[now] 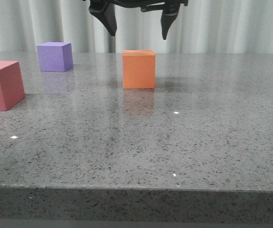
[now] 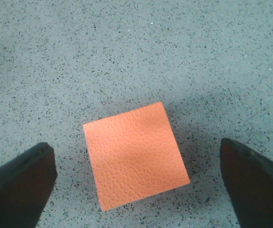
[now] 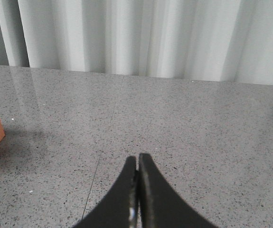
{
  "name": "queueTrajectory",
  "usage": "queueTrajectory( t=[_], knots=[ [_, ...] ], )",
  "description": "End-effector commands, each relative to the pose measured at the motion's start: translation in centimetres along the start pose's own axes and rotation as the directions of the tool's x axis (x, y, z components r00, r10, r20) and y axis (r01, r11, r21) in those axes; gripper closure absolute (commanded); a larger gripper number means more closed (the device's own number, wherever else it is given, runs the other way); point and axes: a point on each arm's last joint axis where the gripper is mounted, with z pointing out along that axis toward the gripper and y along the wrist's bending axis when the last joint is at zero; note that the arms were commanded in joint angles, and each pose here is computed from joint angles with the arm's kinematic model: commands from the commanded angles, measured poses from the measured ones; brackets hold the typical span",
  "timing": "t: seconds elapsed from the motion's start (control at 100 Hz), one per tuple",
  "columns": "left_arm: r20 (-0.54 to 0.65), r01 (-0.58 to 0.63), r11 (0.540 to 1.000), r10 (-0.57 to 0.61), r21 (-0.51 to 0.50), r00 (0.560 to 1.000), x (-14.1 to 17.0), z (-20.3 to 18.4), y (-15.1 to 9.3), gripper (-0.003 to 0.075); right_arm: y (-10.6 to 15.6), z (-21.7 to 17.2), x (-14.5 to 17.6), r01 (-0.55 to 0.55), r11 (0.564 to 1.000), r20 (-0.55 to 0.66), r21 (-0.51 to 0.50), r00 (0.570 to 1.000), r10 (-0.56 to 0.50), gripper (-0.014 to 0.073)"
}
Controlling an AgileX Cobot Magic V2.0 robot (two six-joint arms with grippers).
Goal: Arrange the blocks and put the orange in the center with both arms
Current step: 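Lower the left gripper over the orange cube and close on it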
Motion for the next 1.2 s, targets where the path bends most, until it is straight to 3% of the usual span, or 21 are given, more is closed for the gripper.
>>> queueTrajectory(
  t=[0.0, 0.64, 0.71, 0.97, 1.07, 1.19],
  knots=[
    [0.118, 0.033, 0.999, -0.037, 0.037, 0.992, -2.1, -3.1, 0.6, 0.0062, 0.1, -0.2, -1.6, 0.026, 1.0, 0.101, -0.014, 0.995, -0.025, 0.0663],
    [0.036, 0.058, 0.998, -0.059, 0.015, 0.998, -0.8, 0.8, 0.2, 0.0073, 0.1, -0.2, -1.6, 0.026, 1.0, 0.101, -0.014, 0.995, -0.025, 0.0663],
    [0.036, 0.058, 0.998, -0.059, 0.015, 0.998, -0.8, 0.8, 0.2, 0.0127, 0.1, -0.2, -1.6, 0.026, 1.0, 0.101, -0.014, 0.995, -0.025, 0.0663],
    [0.028, 0.067, 0.997, -0.067, 0.024, 0.997, -0.8, 0.8, 0.1, 0.046, 0.1, -0.2, -1.6, 0.026, 1.0, 0.101, -0.014, 0.995, -0.025, 0.0663],
    [0.034, 0.054, 0.998, -0.055, 0.025, 0.998, -1.0, 0.6, 0.2, 0.0519, 0.1, -0.2, -1.6, 0.026, 1.0, 0.101, -0.014, 0.995, -0.025, 0.0663],
    [0.073, 0.017, 0.999, -0.019, 0.04, 0.997, -2.2, -1.6, 0.7, 0.0533, 0.1, -0.2, -1.6, 0.026, 1.0, 0.101, -0.014, 0.995, -0.025, 0.0663]
  ],
)
